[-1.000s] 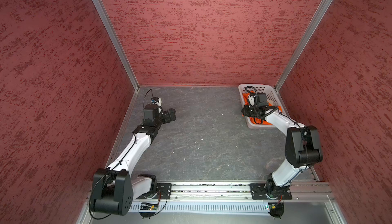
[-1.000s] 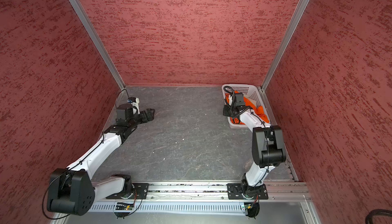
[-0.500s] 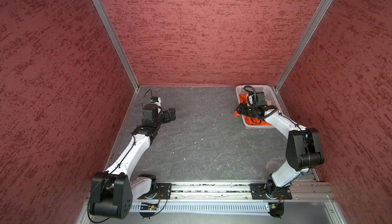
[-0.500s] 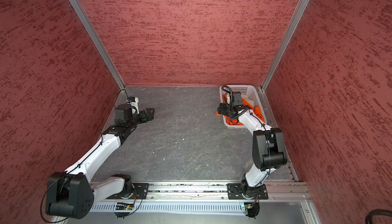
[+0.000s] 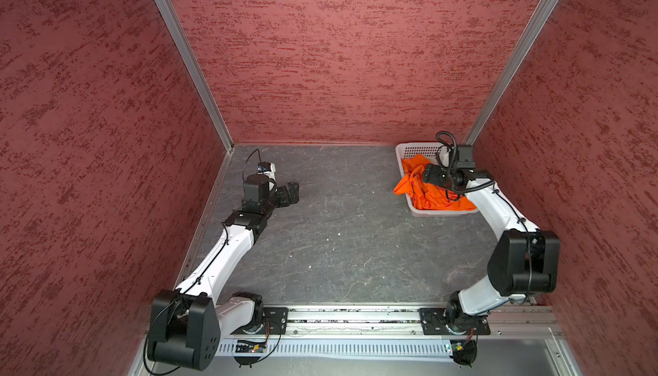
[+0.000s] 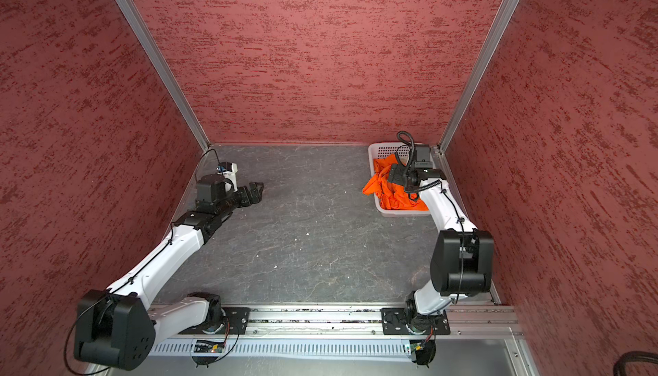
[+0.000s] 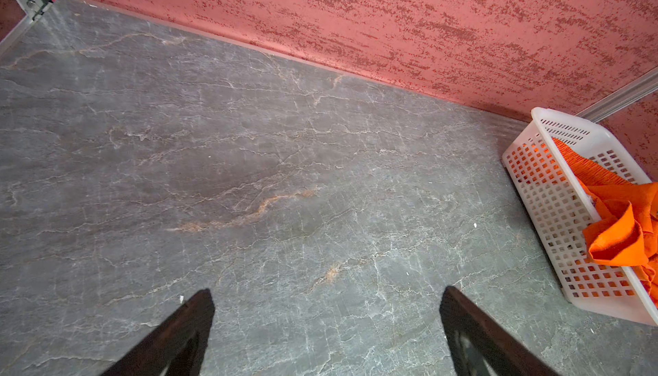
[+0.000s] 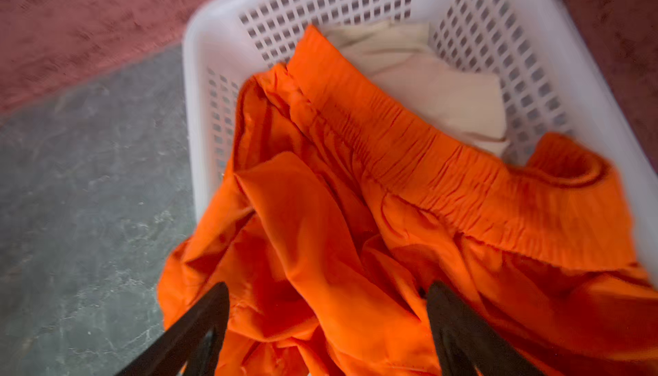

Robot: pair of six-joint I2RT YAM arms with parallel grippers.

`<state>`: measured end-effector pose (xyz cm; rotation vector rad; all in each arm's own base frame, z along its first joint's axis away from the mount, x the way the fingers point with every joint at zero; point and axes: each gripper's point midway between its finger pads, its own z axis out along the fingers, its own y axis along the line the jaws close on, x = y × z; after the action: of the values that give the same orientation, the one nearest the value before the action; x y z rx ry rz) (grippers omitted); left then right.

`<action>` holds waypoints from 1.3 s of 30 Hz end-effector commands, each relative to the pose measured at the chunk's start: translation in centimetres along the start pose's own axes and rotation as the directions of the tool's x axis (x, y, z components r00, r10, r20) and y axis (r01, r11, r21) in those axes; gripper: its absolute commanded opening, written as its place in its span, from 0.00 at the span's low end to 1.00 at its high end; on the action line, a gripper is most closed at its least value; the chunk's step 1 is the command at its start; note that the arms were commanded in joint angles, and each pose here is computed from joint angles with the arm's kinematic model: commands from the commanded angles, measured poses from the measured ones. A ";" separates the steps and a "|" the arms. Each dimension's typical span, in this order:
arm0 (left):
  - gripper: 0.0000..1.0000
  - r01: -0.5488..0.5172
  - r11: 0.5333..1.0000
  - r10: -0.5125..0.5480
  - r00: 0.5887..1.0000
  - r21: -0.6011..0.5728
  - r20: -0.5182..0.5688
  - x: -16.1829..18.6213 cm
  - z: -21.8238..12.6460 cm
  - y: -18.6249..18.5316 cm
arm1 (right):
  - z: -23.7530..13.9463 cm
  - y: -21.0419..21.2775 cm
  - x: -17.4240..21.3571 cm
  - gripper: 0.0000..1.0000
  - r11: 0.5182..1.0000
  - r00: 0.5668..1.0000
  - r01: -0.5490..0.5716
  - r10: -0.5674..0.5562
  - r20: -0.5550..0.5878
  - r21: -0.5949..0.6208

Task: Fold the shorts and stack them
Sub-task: 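Lift the orange shorts out of the basket and drop them on the table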

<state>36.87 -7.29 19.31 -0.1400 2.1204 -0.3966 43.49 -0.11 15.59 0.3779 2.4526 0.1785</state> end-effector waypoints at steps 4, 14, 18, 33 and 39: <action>1.00 -0.037 0.999 0.037 0.999 0.024 0.006 -0.9 0.5 -1.3 | 3.3 -0.9 1.2 0.30 1.000 0.999 0.003 -0.002 -0.048 0.029; 1.00 -0.056 0.998 0.054 0.997 0.028 0.051 -2.8 -1.2 -2.1 | -9.8 4.0 -9.1 0.00 0.988 0.941 0.040 0.014 0.339 -0.152; 1.00 -0.069 0.997 0.066 0.995 0.032 0.076 -4.2 -2.4 -2.7 | -18.1 7.3 -12.0 0.00 0.949 0.875 0.146 0.008 0.485 -0.280; 1.00 -0.088 0.996 0.087 0.990 0.004 0.111 -7.4 -6.1 -3.5 | -38.4 22.2 -12.0 0.00 0.616 0.702 0.555 0.012 0.712 -0.558; 1.00 -0.090 0.989 0.103 0.989 -0.115 0.109 -8.4 -7.7 -1.8 | -41.6 28.6 -10.6 0.00 0.431 0.690 0.656 -0.006 0.724 -0.620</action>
<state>35.82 -6.55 29.53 -0.0987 2.0213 -0.3008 33.29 19.72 58.99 -0.3963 1.4709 0.8333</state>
